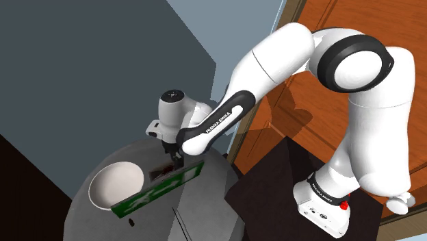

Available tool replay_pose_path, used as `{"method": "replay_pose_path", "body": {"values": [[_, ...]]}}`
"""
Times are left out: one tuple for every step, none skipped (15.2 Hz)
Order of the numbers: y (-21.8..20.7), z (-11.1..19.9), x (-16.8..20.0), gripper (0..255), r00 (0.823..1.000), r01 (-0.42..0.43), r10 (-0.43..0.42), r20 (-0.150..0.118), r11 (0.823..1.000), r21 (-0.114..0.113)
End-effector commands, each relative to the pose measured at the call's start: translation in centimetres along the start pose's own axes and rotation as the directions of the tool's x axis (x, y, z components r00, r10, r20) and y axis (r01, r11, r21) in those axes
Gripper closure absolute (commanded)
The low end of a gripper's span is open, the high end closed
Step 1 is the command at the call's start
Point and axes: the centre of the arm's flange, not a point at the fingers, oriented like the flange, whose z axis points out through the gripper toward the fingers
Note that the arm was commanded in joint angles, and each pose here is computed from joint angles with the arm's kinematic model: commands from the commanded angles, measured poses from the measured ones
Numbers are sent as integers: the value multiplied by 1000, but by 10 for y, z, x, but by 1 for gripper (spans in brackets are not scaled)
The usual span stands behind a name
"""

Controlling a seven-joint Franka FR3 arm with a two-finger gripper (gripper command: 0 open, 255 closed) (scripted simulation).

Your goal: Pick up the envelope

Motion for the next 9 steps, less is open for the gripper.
{"method": "replay_pose_path", "body": {"values": [[0,11,3,0,1000,9,-9,-1,1000,1],[0,16,3,0,1000,9,-9,-1,1000,1],[0,21,3,0,1000,9,-9,-1,1000,1],[0,27,3,0,1000,9,-9,-1,1000,1],[0,32,3,0,1000,9,-9,-1,1000,1],[0,40,3,0,1000,9,-9,-1,1000,1],[0,40,3,0,1000,9,-9,-1,1000,1],[0,40,3,0,1000,9,-9,-1,1000,1],[0,40,3,255,1000,9,-9,-1,1000,1]]}}
